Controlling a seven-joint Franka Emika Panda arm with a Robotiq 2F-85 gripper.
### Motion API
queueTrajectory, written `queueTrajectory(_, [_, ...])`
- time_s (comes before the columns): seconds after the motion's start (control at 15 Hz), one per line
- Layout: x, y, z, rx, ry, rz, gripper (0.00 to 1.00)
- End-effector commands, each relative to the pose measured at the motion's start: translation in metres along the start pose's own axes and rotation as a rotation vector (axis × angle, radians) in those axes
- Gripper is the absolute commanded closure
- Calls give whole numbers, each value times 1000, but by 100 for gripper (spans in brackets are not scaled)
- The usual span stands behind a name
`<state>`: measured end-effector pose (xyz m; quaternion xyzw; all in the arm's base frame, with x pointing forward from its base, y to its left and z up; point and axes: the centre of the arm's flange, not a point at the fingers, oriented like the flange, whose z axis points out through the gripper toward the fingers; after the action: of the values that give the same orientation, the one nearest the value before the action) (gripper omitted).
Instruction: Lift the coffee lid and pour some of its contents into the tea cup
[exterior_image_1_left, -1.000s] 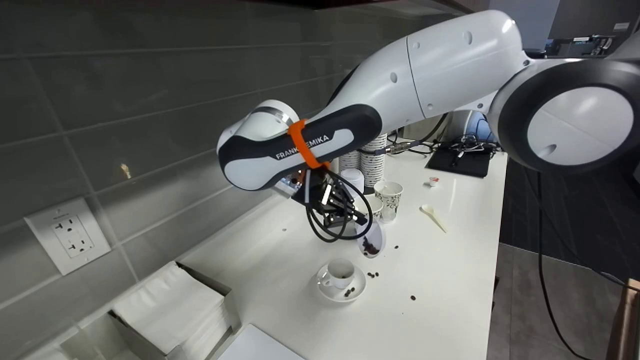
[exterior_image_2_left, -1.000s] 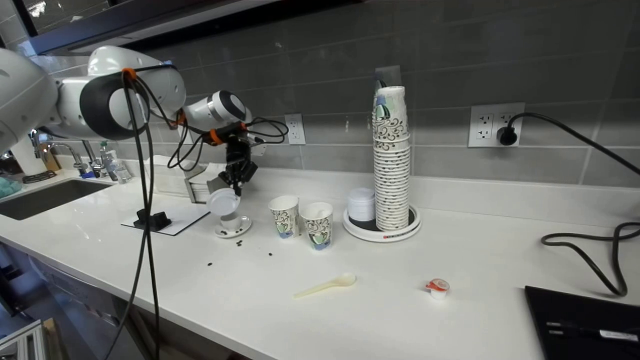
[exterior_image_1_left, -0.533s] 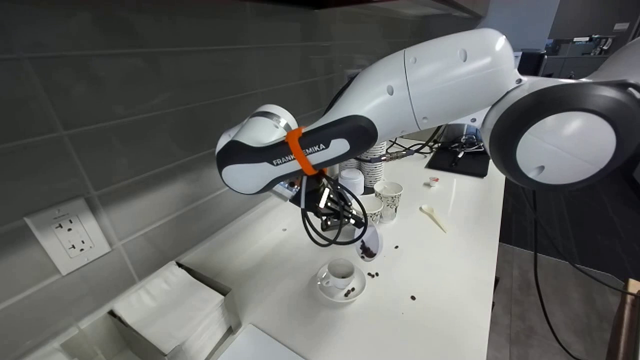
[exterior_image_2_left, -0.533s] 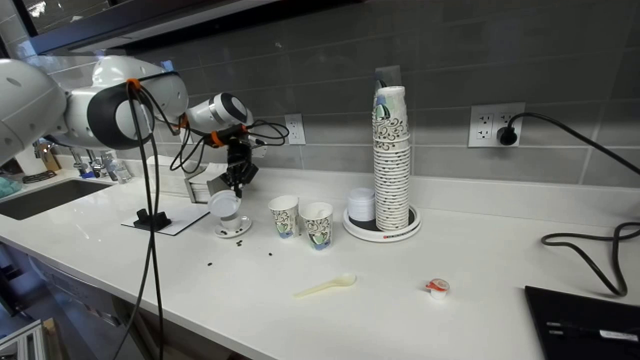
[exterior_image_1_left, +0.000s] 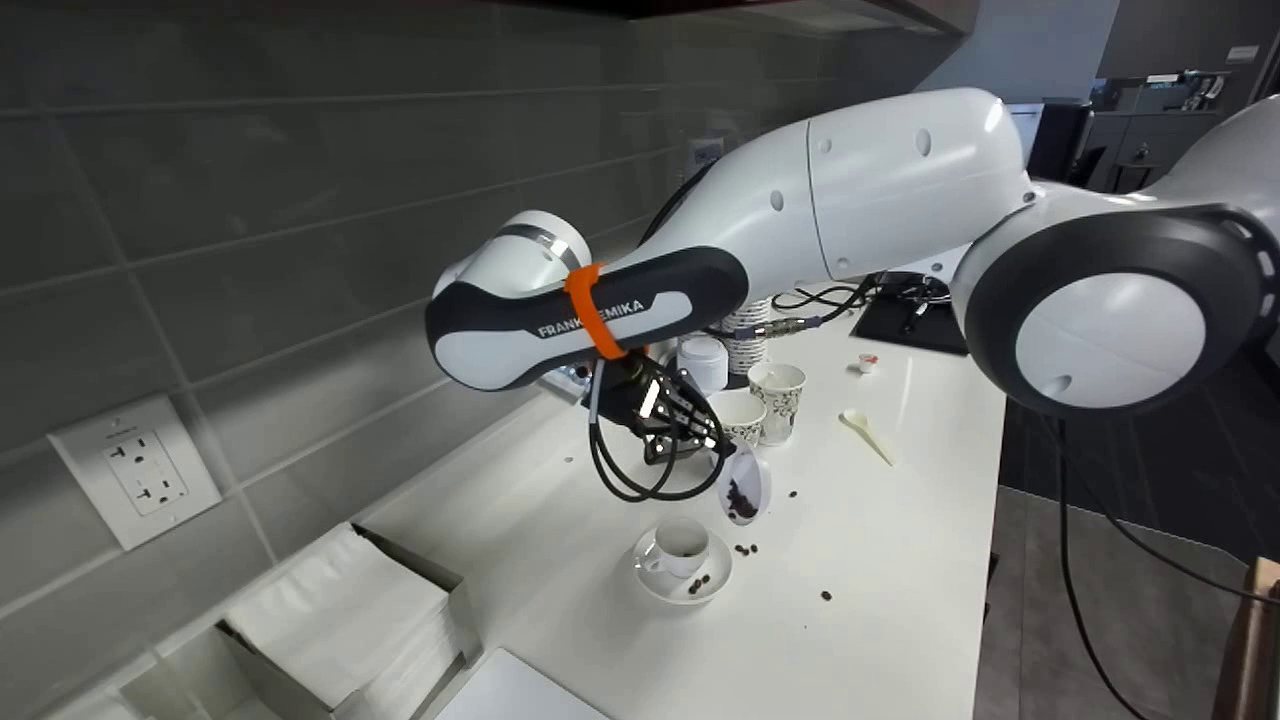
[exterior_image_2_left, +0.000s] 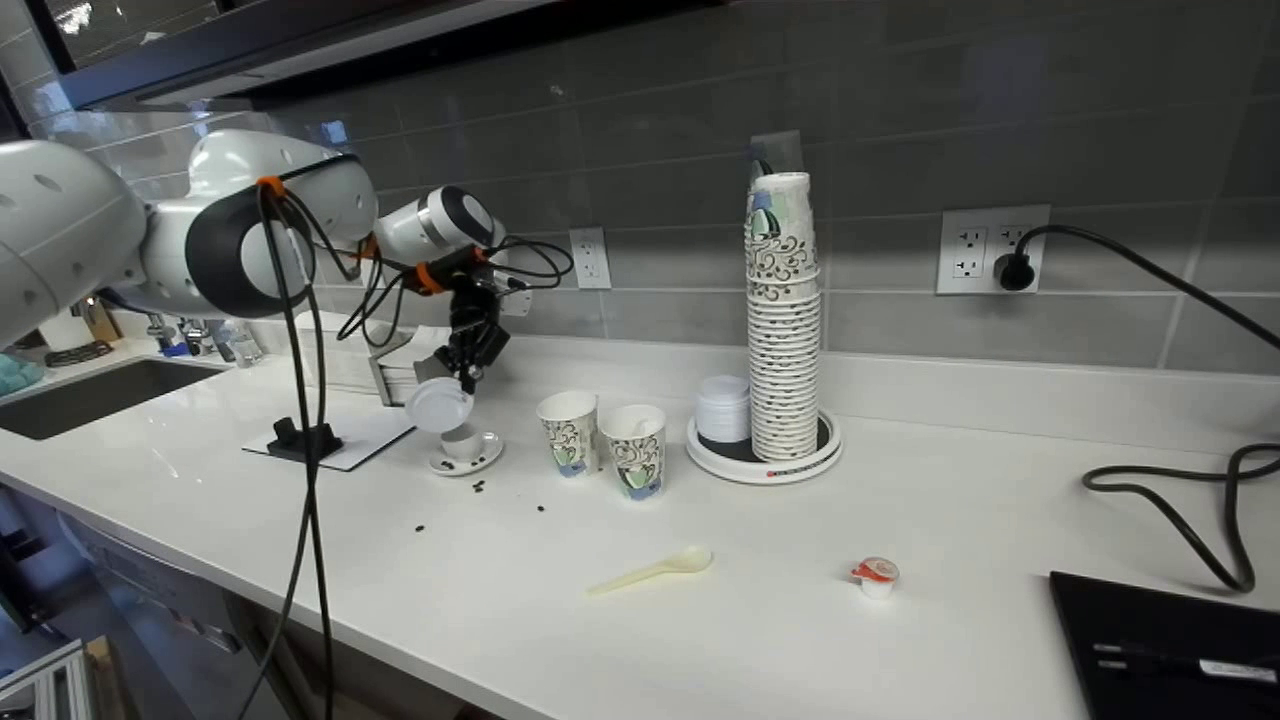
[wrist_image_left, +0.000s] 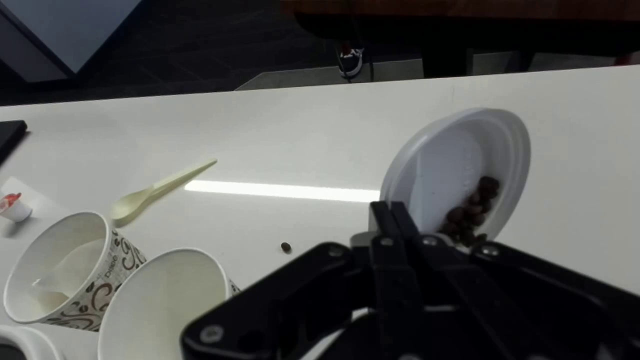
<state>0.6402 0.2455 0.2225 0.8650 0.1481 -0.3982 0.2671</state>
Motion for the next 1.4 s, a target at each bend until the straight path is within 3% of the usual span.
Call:
queueTrajectory(0.0, [19, -1, -26, 21, -46, 63, 100])
queueTrajectory(0.53, [24, 7, -23, -6, -40, 181, 100])
queueTrajectory(0.73, [24, 6, -25, -8, -10, 153, 100])
queueTrajectory(1.07, [12, 10, -22, 12, 140, -3, 100])
queueTrajectory(1.33, [13, 16, -23, 12, 313, -125, 100])
